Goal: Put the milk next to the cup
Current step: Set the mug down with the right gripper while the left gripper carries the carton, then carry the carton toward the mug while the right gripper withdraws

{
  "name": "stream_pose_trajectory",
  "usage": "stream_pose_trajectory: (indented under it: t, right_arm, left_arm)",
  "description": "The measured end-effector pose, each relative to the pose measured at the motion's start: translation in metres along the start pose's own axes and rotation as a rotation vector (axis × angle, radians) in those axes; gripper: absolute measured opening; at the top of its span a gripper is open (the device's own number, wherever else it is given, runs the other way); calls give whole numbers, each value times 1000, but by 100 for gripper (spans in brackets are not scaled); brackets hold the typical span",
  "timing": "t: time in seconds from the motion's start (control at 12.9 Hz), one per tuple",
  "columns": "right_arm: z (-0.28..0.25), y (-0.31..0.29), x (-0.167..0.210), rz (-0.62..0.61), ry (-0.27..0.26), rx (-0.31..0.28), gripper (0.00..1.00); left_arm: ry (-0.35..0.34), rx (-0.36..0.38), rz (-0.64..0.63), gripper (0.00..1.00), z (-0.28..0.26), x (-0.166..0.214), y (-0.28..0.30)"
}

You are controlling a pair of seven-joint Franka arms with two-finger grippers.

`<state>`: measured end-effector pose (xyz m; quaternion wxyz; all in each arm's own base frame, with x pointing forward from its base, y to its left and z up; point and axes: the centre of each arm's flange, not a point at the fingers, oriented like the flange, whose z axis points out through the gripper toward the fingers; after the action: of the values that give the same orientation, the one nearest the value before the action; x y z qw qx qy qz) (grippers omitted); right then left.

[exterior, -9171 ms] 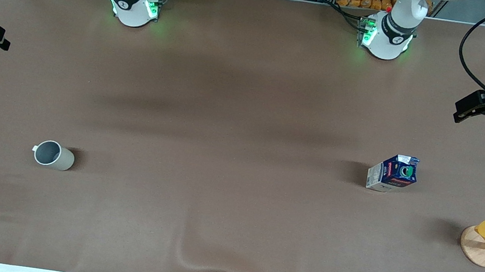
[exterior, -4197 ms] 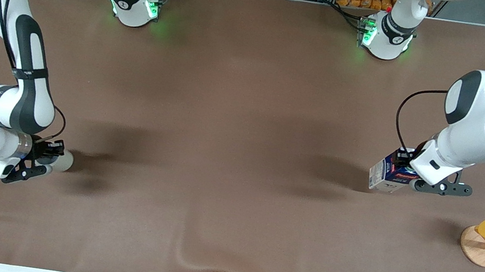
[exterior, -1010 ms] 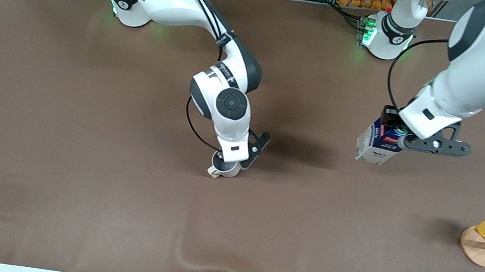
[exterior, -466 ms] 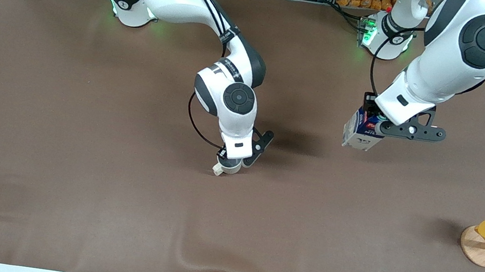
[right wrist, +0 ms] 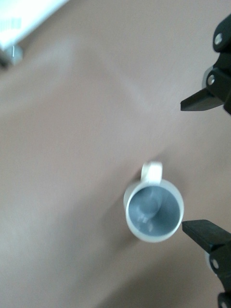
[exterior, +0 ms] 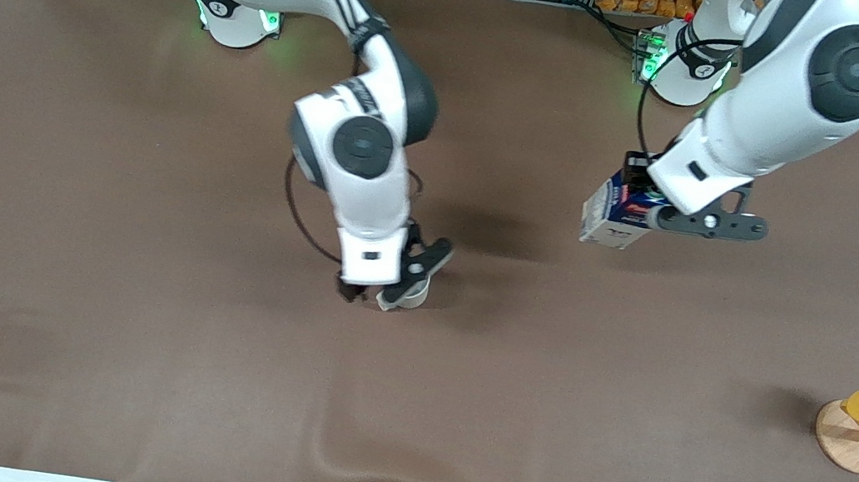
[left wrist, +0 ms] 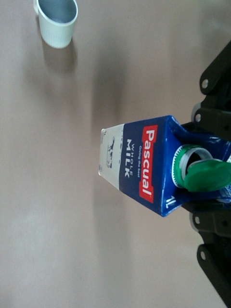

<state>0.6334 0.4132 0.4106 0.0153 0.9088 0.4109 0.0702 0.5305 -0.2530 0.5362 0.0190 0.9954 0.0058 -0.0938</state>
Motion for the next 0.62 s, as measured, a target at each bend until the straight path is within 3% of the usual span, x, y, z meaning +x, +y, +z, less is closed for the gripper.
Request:
stream_pose_trajectory:
  t: [0.31,0.62]
  right_arm:
    - [-47,82,-63,133,-10,-1,100]
    - [-95,135,-158,263,-33,15,100]
  left_arm:
    - [-2,-34,-79,48,39,6,82]
    - [-27,-62,-75,52,85,9,155]
